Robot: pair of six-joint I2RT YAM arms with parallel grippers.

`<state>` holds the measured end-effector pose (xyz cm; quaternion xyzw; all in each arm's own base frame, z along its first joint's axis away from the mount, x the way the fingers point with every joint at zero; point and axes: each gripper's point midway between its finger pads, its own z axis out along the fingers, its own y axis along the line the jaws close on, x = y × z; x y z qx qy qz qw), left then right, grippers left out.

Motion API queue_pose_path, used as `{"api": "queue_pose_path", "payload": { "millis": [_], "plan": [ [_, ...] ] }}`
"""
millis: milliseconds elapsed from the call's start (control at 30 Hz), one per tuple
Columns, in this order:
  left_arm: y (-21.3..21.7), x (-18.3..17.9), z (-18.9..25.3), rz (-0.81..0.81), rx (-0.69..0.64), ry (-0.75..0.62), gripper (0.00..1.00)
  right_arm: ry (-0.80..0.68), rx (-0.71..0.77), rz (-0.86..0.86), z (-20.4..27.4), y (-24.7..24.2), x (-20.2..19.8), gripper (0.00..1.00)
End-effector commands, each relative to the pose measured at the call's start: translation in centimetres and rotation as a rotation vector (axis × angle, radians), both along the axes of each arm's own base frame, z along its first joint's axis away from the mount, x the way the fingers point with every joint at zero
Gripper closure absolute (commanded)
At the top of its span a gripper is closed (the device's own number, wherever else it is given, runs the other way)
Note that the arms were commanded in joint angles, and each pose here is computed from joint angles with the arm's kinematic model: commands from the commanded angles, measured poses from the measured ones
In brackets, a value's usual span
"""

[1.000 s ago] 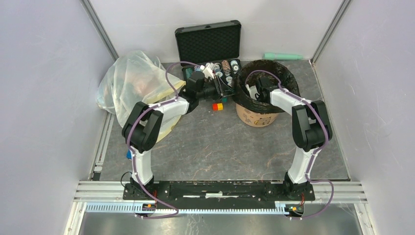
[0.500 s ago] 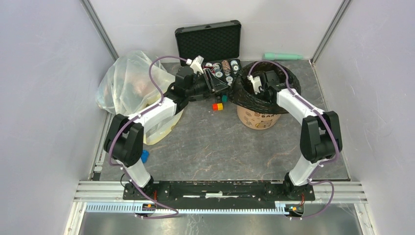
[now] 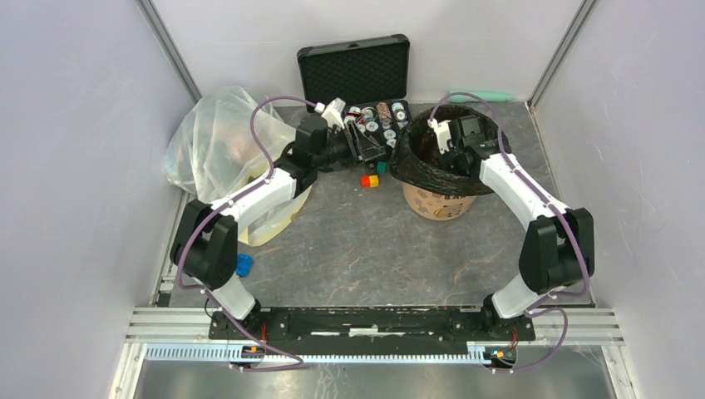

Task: Put the trash bags into the trash bin

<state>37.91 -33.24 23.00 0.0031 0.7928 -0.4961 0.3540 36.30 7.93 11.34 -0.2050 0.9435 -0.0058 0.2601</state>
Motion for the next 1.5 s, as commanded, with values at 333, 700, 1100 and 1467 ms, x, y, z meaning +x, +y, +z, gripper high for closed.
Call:
{"api": "queue_pose_path", "payload": {
  "millis": [333,700,1100,1467],
  "plan": [
    [-0.2,-3.6,2.3,-0.066,0.019,-0.133,0.52,-0.317,0.057,-0.118,11.0,-0.6,3.1,0.62],
    [2.4,-6.2,4.3,-0.042,0.065,-0.194,0.51,-0.506,0.204,0.128,19.7,2.2,-0.8,0.34],
    [5.7,-8.7,6.1,0.017,0.116,-0.27,0.5,-0.531,0.271,0.35,18.0,5.3,-5.7,0.02],
    [6.8,-11.0,5.6,0.003,0.11,-0.25,0.48,-0.431,0.133,0.224,9.9,2.8,-4.1,0.02]
  ]
}}
